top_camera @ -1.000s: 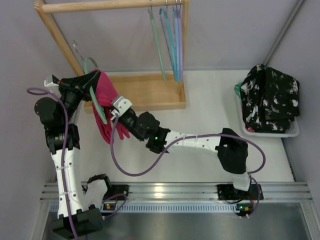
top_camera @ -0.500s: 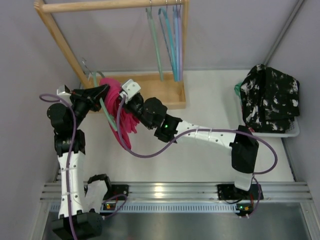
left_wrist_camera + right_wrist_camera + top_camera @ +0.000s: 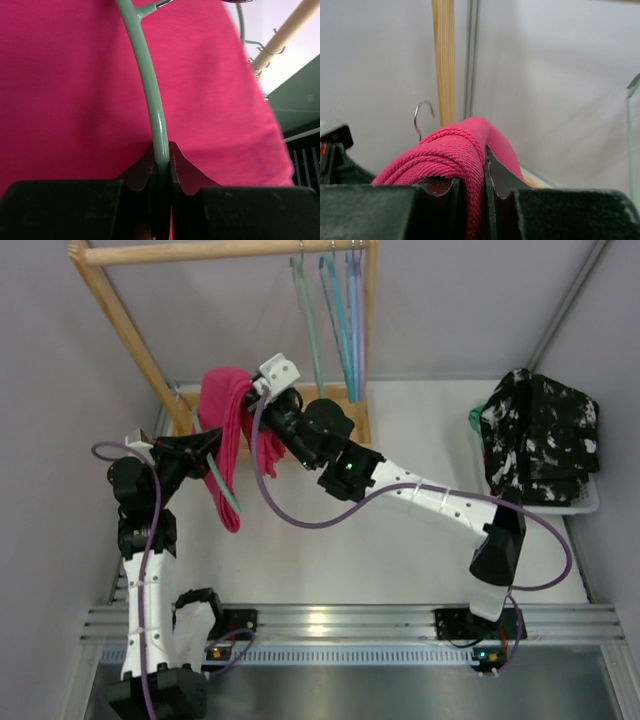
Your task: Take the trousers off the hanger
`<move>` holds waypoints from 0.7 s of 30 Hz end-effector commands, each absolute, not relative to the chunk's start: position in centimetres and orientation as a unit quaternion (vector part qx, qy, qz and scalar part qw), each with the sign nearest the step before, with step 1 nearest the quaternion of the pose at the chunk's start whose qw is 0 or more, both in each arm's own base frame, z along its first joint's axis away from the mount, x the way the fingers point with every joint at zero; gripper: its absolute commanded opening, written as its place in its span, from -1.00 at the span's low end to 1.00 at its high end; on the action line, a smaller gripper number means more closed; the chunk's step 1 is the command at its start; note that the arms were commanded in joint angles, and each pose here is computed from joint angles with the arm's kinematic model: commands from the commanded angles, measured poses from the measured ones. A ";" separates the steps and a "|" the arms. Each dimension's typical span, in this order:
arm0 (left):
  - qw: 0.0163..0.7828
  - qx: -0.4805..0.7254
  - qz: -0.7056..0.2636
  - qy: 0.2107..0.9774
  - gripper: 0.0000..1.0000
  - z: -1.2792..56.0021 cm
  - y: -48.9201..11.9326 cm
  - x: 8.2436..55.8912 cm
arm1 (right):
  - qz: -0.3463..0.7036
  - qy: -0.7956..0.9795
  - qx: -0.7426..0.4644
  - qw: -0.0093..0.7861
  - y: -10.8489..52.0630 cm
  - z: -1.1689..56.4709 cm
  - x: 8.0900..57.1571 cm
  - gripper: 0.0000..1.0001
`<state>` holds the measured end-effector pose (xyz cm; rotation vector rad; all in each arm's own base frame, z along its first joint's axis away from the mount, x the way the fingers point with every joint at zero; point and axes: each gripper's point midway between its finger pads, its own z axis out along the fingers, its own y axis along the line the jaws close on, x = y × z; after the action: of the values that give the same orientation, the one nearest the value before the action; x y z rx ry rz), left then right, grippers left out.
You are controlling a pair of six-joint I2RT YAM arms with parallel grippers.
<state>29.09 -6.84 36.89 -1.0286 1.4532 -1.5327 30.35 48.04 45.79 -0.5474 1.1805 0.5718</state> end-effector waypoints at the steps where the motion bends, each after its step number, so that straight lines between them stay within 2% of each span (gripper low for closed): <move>1: 0.381 -0.426 -0.568 0.593 -1.00 33.8 -6.5 29.1 | 0.343 0.372 -0.069 0.860 36.0 66.0 26.4 -1.00; 7: 0.378 -0.434 -0.553 0.602 -1.00 31.9 -6.3 29.4 | 0.340 0.327 -0.026 0.881 31.2 71.1 25.1 -1.00; 13: 0.393 -0.407 -0.548 0.616 -1.00 32.0 -6.6 28.9 | 0.318 0.264 -0.005 0.910 25.4 75.8 21.9 -1.00; 21: 0.409 -0.360 -0.551 0.633 -1.00 33.3 -7.4 28.2 | 0.216 0.270 0.016 0.938 18.0 75.9 20.2 -1.00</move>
<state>28.98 -6.77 30.20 -1.0937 1.6200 -1.3919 24.33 28.18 70.52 -0.1707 0.7332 0.4956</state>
